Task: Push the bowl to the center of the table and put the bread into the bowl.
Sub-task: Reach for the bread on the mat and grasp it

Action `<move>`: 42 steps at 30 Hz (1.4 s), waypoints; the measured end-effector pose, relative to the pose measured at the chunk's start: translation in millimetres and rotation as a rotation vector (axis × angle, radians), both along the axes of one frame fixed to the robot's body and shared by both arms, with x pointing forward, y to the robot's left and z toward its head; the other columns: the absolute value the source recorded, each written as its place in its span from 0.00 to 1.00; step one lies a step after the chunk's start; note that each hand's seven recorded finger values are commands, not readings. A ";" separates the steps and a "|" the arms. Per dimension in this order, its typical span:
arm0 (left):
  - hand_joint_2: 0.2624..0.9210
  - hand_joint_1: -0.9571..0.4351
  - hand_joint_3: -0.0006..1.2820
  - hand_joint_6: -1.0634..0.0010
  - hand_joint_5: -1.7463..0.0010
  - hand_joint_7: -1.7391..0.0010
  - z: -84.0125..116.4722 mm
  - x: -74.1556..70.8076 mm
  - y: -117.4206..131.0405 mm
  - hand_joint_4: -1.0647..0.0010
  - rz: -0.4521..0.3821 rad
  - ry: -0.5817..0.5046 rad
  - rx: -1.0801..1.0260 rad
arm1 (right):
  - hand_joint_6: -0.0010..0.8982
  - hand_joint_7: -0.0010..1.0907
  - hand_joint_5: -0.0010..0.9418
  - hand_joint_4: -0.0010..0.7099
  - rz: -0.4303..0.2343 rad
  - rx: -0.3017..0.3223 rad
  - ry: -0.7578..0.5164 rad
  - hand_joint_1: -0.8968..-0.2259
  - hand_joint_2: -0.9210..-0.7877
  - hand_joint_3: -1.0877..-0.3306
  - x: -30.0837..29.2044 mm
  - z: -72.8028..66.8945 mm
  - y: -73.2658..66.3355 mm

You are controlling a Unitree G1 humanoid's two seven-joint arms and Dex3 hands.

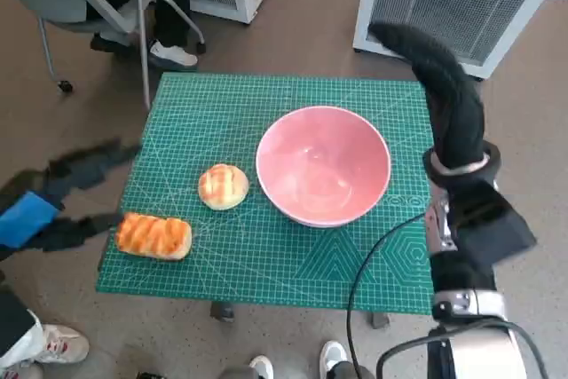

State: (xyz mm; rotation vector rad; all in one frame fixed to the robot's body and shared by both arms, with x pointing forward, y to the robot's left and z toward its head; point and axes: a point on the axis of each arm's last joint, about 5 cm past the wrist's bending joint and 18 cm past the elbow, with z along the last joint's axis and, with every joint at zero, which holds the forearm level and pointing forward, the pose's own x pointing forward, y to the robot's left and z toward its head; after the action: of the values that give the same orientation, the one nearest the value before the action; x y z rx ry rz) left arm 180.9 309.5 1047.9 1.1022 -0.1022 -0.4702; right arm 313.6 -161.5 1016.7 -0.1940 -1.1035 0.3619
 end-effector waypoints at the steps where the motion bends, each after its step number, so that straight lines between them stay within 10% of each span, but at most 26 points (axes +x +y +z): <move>1: 0.99 0.34 0.03 0.65 1.00 0.97 1.2 0.7 -1.0 0.74 0.002 0.035 0.017 | 0.00 0.60 0.02 0.37 0.003 -0.002 0.000 0.46 0.00 0.31 -0.6 -0.2 0.1; 24: 0.81 0.40 0.00 0.66 1.00 0.98 -41.6 30.6 -28.0 0.77 0.075 0.407 0.224 | 0.00 0.59 0.02 0.37 0.013 0.005 0.012 0.44 0.00 0.33 -1.8 -2.1 2.0; 37: 0.84 0.47 0.01 0.58 0.97 0.95 -83.7 44.0 -35.5 0.65 0.099 0.339 0.230 | 0.00 0.58 0.02 0.37 0.013 0.005 0.017 0.45 0.00 0.32 -2.9 -1.8 1.6; 42: 0.95 0.51 0.03 0.55 0.83 0.60 -95.3 46.9 -36.0 0.44 0.104 0.248 0.239 | 0.00 0.59 0.02 0.37 0.012 0.006 0.017 0.45 0.00 0.32 -4.0 -3.2 1.3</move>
State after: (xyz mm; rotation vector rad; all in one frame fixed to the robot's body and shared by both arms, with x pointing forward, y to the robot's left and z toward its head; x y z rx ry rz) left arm 227.8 273.5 952.6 1.2661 0.2337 -0.5311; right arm 309.5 -160.2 1013.5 -0.1790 -1.0890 0.3700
